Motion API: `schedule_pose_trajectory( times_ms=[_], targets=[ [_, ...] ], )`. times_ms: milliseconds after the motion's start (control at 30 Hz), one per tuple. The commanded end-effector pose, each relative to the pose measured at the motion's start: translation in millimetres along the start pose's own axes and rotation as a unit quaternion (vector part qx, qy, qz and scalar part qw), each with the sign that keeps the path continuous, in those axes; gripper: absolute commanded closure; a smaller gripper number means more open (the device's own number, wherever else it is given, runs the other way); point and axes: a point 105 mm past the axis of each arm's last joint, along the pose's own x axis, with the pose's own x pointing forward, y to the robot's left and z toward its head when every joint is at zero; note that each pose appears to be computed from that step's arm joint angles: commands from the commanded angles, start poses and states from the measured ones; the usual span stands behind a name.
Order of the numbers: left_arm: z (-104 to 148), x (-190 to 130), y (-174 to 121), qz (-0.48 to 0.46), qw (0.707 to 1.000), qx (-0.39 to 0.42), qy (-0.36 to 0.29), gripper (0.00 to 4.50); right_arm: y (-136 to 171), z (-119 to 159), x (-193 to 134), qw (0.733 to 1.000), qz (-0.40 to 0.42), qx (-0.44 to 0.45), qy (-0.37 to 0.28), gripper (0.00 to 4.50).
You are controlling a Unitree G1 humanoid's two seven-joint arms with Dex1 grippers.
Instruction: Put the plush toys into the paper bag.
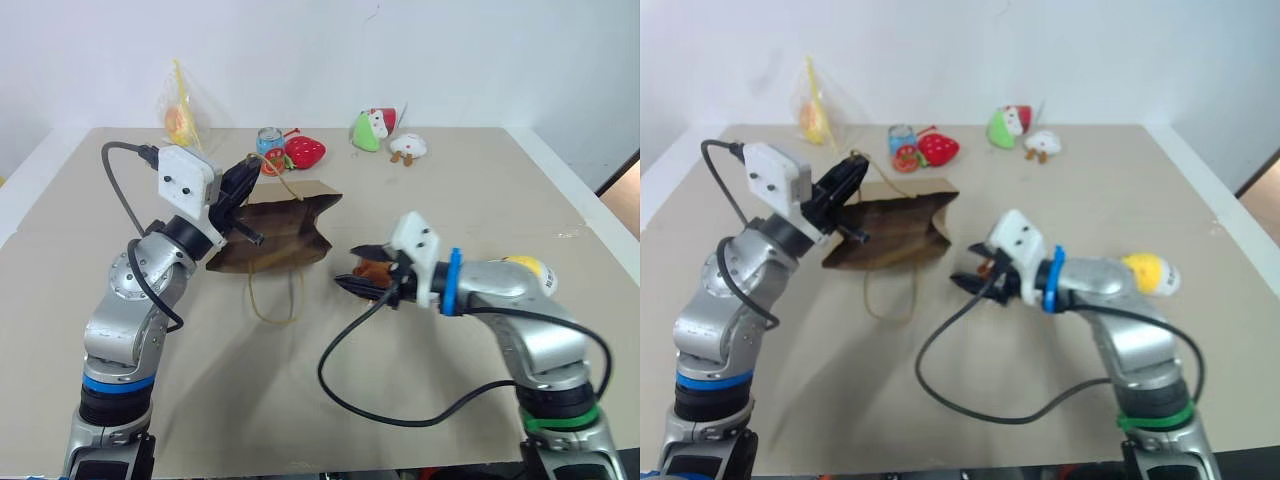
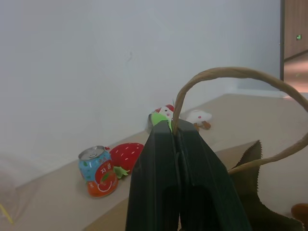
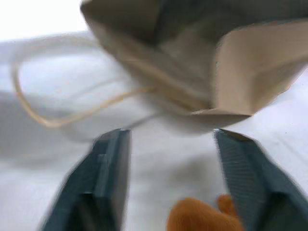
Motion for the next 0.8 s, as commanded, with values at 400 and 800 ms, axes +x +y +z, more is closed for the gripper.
schedule_pose_trajectory(
  times_ms=[400, 800],
  targets=[
    [12.8, 2.0, -3.9, -0.006, 1.000, 0.000, -0.027, 4.50, -45.2, -40.5, -27.1, 0.998, -0.038, 0.022, 0.052, 0.05],
    [13.8, 3.2, -4.2, -0.009, 1.000, -0.002, -0.024, 4.50, -24.8, -81.3, -7.8, 0.992, 0.010, -0.025, 0.123, 0.29]
  ],
)
